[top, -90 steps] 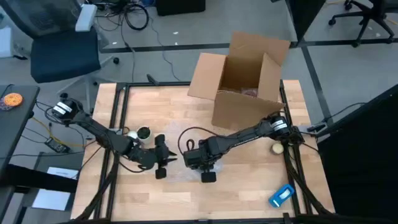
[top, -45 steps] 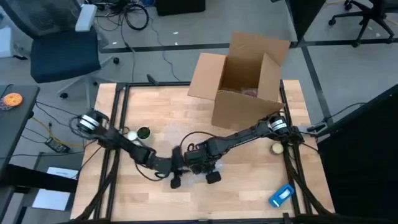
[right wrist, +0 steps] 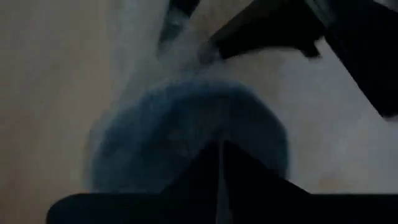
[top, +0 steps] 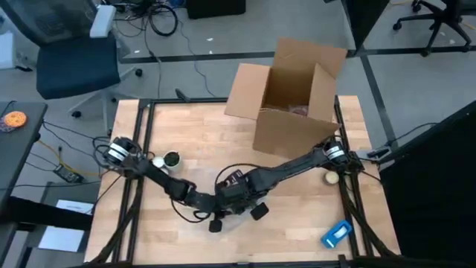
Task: Wrap mug
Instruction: Wrap the purple mug with the bubble wrap
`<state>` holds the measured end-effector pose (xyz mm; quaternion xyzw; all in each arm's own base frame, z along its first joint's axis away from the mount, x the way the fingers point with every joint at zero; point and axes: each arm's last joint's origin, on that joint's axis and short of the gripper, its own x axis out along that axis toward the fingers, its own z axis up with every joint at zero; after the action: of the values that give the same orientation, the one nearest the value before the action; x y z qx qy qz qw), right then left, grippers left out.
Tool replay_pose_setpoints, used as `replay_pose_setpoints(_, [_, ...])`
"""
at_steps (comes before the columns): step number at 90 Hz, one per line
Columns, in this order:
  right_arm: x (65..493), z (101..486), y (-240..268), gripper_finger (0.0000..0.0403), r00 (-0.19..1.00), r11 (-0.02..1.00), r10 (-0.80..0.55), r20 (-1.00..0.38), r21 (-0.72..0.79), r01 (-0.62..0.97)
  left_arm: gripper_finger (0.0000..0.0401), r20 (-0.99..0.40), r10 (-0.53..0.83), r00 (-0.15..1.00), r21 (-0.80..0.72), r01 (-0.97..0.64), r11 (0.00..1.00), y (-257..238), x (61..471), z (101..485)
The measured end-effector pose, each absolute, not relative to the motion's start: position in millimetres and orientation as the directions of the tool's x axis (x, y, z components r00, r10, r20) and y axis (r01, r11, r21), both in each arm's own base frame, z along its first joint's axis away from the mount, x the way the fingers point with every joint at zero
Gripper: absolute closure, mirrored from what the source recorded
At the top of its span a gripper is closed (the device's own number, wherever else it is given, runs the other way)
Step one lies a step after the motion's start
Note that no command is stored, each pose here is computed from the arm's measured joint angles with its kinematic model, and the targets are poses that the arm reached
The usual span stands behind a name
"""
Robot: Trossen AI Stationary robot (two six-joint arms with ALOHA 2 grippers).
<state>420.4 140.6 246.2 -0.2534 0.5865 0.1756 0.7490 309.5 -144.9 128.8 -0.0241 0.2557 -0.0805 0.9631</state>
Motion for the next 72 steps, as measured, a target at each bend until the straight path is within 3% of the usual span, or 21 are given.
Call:
replay_pose_setpoints(18, [415.5,295.2,145.5,0.0403,0.312,0.860,-0.034,-0.949,-0.187,-0.475,0.0339,-0.554,-0.097,0.827,-0.015,0.106,0.994,-135.7,297.2,149.1])
replay_pose_setpoints(29, [417.2,297.5,145.7,0.0403,0.331,0.876,-0.022,-0.943,-0.178,-0.448,0.0339,-0.563,-0.048,0.825,0.031,0.080,0.996,-131.0,289.9,162.7])
replay_pose_setpoints(58, [422.8,227.9,140.9,0.0403,0.243,0.901,0.044,-0.969,-0.067,-0.429,0.0339,-0.630,-0.005,0.777,0.059,0.053,0.997,-128.0,276.5,168.6])
replay_pose_setpoints(72, [417.0,200.3,130.1,0.0403,0.167,0.908,0.022,-0.986,-0.050,-0.417,0.0339,-0.665,-0.041,0.746,0.031,0.082,0.996,-125.2,267.7,193.3])
